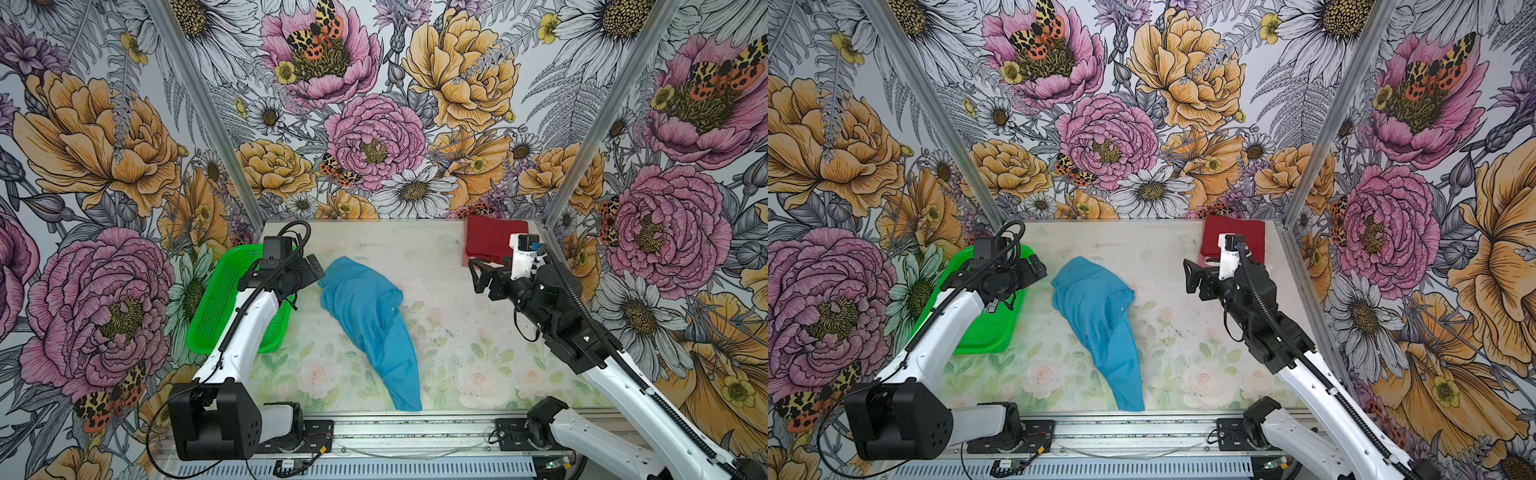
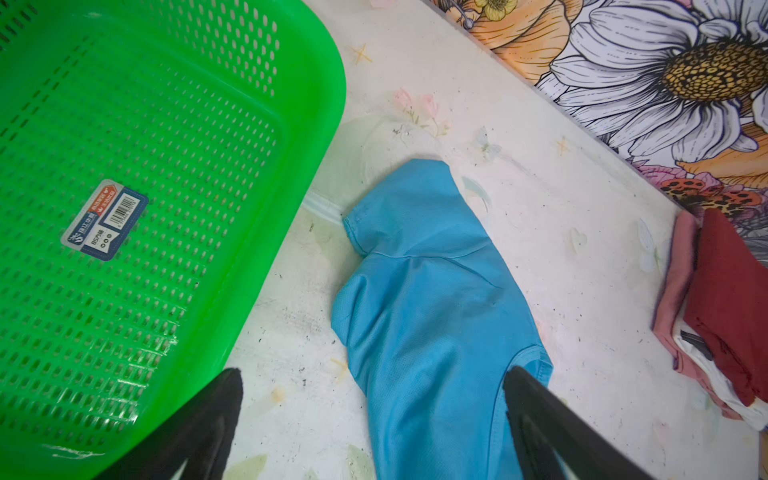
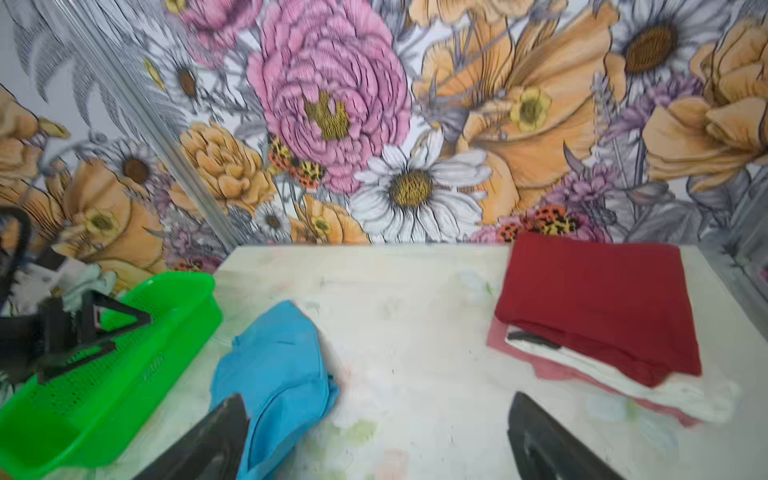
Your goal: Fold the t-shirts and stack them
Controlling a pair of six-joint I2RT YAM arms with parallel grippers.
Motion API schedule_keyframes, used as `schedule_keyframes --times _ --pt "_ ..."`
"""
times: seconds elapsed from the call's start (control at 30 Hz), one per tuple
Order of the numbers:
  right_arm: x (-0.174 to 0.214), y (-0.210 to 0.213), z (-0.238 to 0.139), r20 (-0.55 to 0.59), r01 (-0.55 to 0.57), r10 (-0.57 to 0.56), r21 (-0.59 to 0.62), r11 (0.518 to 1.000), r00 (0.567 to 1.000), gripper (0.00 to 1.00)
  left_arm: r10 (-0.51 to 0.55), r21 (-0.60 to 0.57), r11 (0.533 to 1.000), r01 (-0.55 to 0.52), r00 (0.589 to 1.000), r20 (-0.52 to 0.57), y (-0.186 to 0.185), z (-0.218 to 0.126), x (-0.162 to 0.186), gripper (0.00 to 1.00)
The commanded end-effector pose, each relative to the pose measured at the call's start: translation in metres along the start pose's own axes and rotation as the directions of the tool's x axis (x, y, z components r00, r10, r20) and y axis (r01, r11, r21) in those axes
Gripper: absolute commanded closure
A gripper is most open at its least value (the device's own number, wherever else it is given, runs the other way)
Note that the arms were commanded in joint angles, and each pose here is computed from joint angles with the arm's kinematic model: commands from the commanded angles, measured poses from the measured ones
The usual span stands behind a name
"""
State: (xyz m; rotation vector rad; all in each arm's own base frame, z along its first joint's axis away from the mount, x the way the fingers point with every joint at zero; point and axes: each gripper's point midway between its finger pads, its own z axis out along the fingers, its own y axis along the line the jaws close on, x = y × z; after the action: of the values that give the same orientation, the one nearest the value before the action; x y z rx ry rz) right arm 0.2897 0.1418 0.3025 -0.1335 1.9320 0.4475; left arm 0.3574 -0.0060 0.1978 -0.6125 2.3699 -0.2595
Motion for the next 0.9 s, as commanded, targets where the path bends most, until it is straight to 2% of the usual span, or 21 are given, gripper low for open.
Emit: schedule_keyframes --times 0.0,0.13,0.27,0.37,0.47,0.53,0.63,0.87 --pt "0.077 0.011 0.018 -0.297 -0.019 -0.004 -0.075 0.997 0.955 0.05 0.019 0.043 0.999 -0.019 1.000 -0.003 -0.006 -0.008 -0.001 0.01" --pt "0.145 0.062 0.039 -0.520 -0.016 -0.121 -0.252 0.968 0.845 0.10 0.022 0.058 0.998 -0.020 0.999 -0.028 -0.005 -0.007 0.005 0.01" --pt "0.217 0.104 0.041 -0.699 -0.080 -0.209 -0.356 0.931 0.684 0.21 0.028 0.058 0.998 -0.026 0.999 -0.034 -0.002 -0.012 0.005 0.01" --pt "0.264 0.129 0.020 -0.762 -0.085 -0.302 -0.422 0.903 0.572 0.24 0.030 0.069 0.997 -0.027 0.999 -0.035 -0.001 -0.016 0.005 0.01" --pt "0.297 0.143 -0.008 -0.796 -0.097 -0.353 -0.453 0.886 0.491 0.24 0.031 0.085 0.996 -0.029 0.999 -0.032 -0.001 -0.020 0.003 0.01" --pt "0.311 0.152 -0.025 -0.801 -0.105 -0.384 -0.478 0.872 0.458 0.25 0.031 0.092 0.995 -0.027 0.999 -0.034 -0.002 -0.021 0.004 0.01" --pt "0.327 0.155 -0.041 -0.821 -0.105 -0.391 -0.470 0.876 0.415 0.28 0.024 0.104 0.994 -0.020 0.999 -0.038 -0.005 -0.021 0.003 0.01" --pt "0.329 0.149 -0.042 -0.820 -0.088 -0.381 -0.457 0.885 0.426 0.40 0.031 0.130 0.991 -0.027 0.999 -0.032 -0.011 -0.026 0.002 0.01"
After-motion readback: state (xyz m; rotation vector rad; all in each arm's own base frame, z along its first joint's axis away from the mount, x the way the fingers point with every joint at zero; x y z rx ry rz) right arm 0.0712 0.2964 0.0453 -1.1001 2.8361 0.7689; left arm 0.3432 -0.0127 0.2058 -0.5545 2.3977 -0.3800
